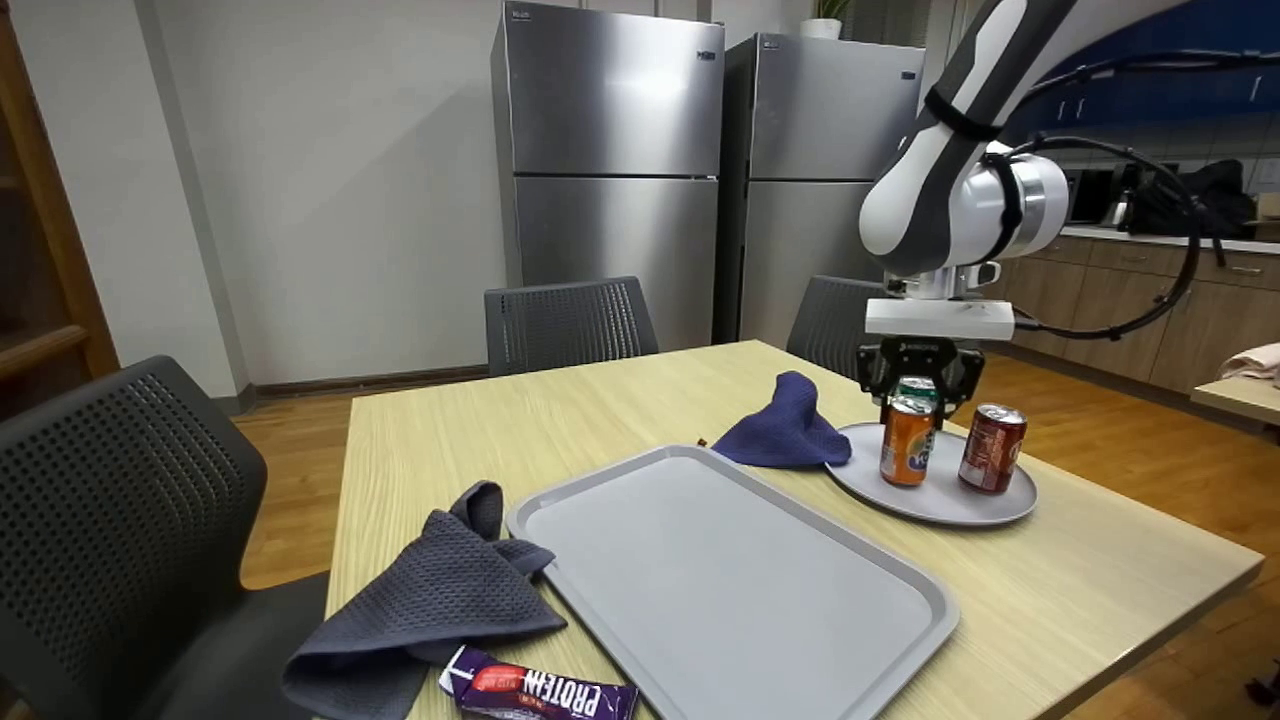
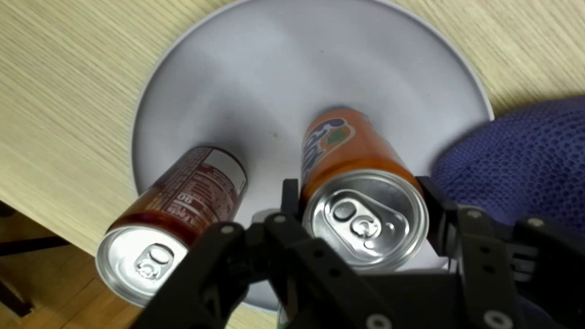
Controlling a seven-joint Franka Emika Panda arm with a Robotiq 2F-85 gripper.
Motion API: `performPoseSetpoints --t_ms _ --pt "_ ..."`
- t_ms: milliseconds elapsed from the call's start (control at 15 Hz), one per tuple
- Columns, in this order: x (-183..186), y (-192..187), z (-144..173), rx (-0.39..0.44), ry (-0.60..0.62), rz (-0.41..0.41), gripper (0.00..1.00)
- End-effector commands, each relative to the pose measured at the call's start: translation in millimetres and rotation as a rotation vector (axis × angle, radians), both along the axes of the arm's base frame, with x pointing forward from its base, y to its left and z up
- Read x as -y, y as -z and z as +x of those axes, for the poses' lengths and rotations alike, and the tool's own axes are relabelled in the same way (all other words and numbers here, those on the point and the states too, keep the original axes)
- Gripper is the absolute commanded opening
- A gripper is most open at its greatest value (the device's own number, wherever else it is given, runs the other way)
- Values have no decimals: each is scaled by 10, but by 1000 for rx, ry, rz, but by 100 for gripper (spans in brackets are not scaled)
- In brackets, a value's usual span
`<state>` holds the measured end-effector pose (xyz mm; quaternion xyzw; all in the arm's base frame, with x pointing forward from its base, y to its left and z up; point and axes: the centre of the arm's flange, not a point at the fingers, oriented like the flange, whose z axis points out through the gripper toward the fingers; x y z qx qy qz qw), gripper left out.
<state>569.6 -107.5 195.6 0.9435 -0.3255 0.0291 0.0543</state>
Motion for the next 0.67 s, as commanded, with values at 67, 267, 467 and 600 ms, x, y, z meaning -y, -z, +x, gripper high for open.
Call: performPoseSetpoints --t_ms 67,267,467,600 --pt "-111 -487 -143 41 -87 32 38" --pt "-306 -637 -135 55 -154 45 38" --pt "-534 -713 -129 64 -232 69 38" --pt "-740 -730 -119 62 -291 76 38"
